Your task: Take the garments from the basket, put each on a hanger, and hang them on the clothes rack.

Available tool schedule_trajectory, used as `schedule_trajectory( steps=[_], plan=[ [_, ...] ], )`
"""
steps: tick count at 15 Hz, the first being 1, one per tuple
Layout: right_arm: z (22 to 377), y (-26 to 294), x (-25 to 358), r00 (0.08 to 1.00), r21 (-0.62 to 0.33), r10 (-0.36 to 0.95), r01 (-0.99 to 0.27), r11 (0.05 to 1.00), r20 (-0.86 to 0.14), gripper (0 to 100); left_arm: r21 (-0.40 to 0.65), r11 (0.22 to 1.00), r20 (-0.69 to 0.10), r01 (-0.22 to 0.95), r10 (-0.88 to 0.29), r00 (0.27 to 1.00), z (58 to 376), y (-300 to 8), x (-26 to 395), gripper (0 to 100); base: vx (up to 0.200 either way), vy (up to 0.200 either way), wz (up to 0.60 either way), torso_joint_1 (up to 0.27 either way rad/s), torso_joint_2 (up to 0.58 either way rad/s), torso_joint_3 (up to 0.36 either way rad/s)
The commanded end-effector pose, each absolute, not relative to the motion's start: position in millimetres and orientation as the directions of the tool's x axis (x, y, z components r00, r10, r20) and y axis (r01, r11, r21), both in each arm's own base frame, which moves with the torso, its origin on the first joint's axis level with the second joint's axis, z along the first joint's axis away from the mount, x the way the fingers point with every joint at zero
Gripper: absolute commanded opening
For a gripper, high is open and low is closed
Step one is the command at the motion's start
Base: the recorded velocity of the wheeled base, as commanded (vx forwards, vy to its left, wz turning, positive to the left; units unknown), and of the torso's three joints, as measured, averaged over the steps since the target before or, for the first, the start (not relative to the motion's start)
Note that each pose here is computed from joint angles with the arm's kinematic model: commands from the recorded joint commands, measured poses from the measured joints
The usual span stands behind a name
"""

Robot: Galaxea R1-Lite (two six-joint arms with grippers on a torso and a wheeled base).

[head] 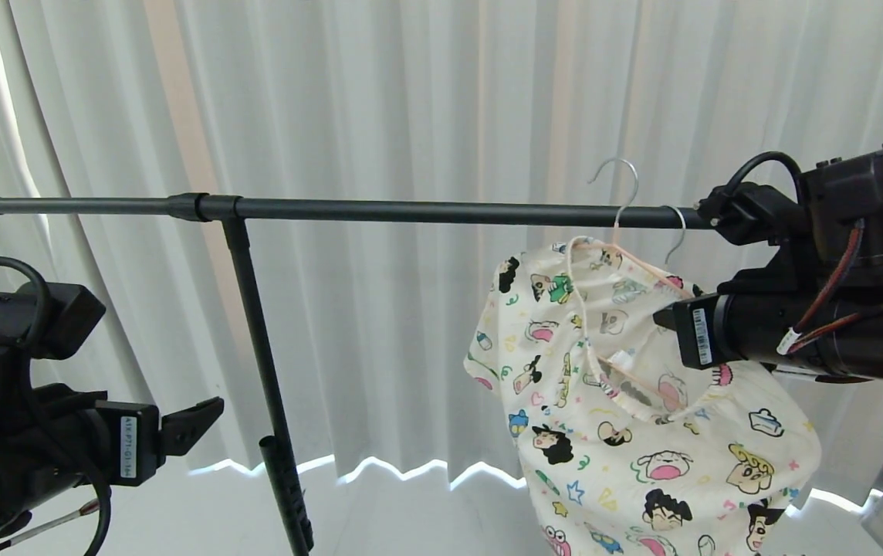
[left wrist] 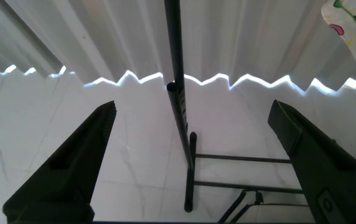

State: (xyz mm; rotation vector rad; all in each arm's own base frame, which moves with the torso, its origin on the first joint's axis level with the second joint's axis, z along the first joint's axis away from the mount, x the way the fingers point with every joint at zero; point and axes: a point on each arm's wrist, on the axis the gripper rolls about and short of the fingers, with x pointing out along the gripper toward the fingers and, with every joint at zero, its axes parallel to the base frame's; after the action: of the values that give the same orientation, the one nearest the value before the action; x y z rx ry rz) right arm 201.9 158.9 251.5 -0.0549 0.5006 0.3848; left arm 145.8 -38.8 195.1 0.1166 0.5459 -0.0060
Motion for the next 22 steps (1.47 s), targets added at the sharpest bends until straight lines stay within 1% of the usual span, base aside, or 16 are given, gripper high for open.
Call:
schedule_trajectory(
  steps=[1, 4, 6, 9, 11, 16, 17, 20, 21, 22],
  plan=[
    [250, 163, 212, 0.809, 0.037, 0.332, -0.360, 0.932, -0.485, 0, 0.108, 0.993, -0.516, 0.049, 0.014, 0.856, 195, -40, 143, 100, 0.000, 0.000, 0.00, 0.000, 0.00, 0.000],
    [246, 169, 237, 0.827, 0.018, 0.271, -0.302, 0.953, -0.492, 0, 0.109, 0.992, -0.518, 0.061, 0.004, 0.856, 194, -42, 143, 100, 0.000, 0.000, 0.00, 0.000, 0.00, 0.000],
    [238, 173, 242, 0.815, 0.007, 0.260, -0.300, 0.954, -0.519, 0, 0.109, 0.992, -0.519, 0.067, -0.001, 0.855, 194, -43, 142, 100, 0.000, 0.000, 0.00, 0.000, 0.00, 0.000],
    [226, 176, 247, 0.795, -0.015, 0.233, -0.291, 0.957, -0.560, 0, 0.109, 0.992, -0.519, 0.067, -0.001, 0.855, 194, -43, 142, 100, 0.000, 0.000, 0.00, 0.000, 0.00, 0.000],
    [224, 176, 247, 0.787, -0.021, 0.227, -0.291, 0.956, -0.574, 0, 0.110, 0.992, -0.519, 0.066, 0.001, 0.855, 194, -43, 142, 100, 0.000, 0.000, 0.00, 0.000, 0.00, 0.000],
    [225, 176, 246, 0.789, -0.020, 0.230, -0.293, 0.956, -0.570, 0, 0.109, 0.992, -0.517, 0.066, 0.000, 0.856, 194, -42, 142, 100, 0.000, 0.000, 0.00, 0.000, 0.00, 0.000],
    [226, 176, 245, 0.790, -0.020, 0.230, -0.293, 0.956, -0.569, 100, 0.109, 0.992, -0.517, 0.064, 0.002, 0.856, 194, -42, 142, 100, 0.000, 0.000, 0.00, 0.000, 0.00, 0.000],
    [239, 170, 236, 0.808, -0.005, 0.247, -0.295, 0.955, -0.536, 100, 0.099, 0.993, -0.486, 0.060, -0.005, 0.874, 194, -43, 145, 100, 0.000, 0.000, 0.00, 0.000, 0.00, 0.000],
    [252, 162, 226, 0.827, 0.010, 0.261, -0.296, 0.955, -0.498, 100, 0.097, 0.994, -0.473, 0.058, -0.005, 0.881, 192, -43, 145, 100, 0.000, 0.000, 0.00, 0.000, 0.00, 0.000],
    [261, 155, 216, 0.835, 0.016, 0.267, -0.296, 0.955, -0.482, 100, 0.105, 0.993, -0.473, 0.045, 0.010, 0.881, 190, -43, 145, 100, 0.000, 0.000, 0.00, 0.000, 0.00, 0.000]
  ],
)
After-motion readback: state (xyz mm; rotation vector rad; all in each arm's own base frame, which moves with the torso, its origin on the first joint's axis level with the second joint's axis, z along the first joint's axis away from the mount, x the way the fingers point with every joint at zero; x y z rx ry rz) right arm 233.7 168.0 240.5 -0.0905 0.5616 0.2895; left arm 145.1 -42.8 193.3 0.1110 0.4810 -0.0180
